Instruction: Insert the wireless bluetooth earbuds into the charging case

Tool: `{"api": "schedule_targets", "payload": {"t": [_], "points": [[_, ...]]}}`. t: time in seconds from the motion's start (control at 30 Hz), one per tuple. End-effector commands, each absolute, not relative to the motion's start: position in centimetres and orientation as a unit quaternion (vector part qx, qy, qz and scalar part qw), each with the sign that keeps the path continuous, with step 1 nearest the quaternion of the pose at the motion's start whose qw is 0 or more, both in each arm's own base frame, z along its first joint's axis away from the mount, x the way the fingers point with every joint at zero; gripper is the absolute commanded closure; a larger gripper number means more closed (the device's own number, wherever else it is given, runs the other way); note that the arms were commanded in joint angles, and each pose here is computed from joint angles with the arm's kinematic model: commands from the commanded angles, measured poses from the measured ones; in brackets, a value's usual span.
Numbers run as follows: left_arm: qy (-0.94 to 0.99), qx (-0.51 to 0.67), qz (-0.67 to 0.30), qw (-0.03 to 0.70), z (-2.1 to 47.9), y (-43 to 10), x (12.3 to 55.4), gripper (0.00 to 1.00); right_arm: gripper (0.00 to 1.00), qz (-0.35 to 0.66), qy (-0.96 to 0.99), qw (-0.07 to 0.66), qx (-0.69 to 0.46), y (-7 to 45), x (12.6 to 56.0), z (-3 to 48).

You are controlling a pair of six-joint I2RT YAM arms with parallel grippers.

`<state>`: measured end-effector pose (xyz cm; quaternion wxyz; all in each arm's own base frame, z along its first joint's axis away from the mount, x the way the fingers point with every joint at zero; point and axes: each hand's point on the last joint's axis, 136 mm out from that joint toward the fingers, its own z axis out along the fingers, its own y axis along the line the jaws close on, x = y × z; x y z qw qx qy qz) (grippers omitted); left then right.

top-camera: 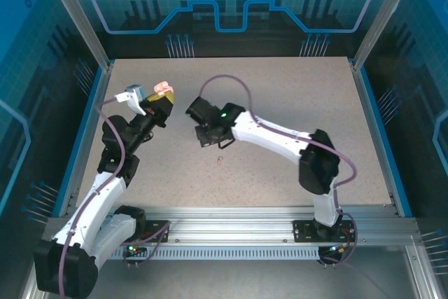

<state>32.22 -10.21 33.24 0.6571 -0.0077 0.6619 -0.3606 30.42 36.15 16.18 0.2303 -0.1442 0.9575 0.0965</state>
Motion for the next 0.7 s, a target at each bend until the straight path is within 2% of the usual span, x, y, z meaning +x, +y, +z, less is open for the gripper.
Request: {"api": "schedule_targets", "payload": {"t": [0.0, 0.37, 0.67], "points": [[0.625, 0.052, -0.395, 0.672, 34.9, -11.7, 30.9, 1.0, 0.87, 0.1, 0.942, 0.288, -0.141, 33.3, 32.3, 20.5], [0.594, 0.165, -0.423, 0.664, 34.1, -16.8, 29.6, 1.0, 0.86, 0.163, 0.864, 0.442, -0.177, 29.9, 34.2, 34.3], [0.562, 0.228, -0.368, 0.705, 33.1, -20.4, 29.5, 1.0, 0.86, 0.212, 0.8, 0.509, -0.236, 29.8, 31.8, 39.3]]}}
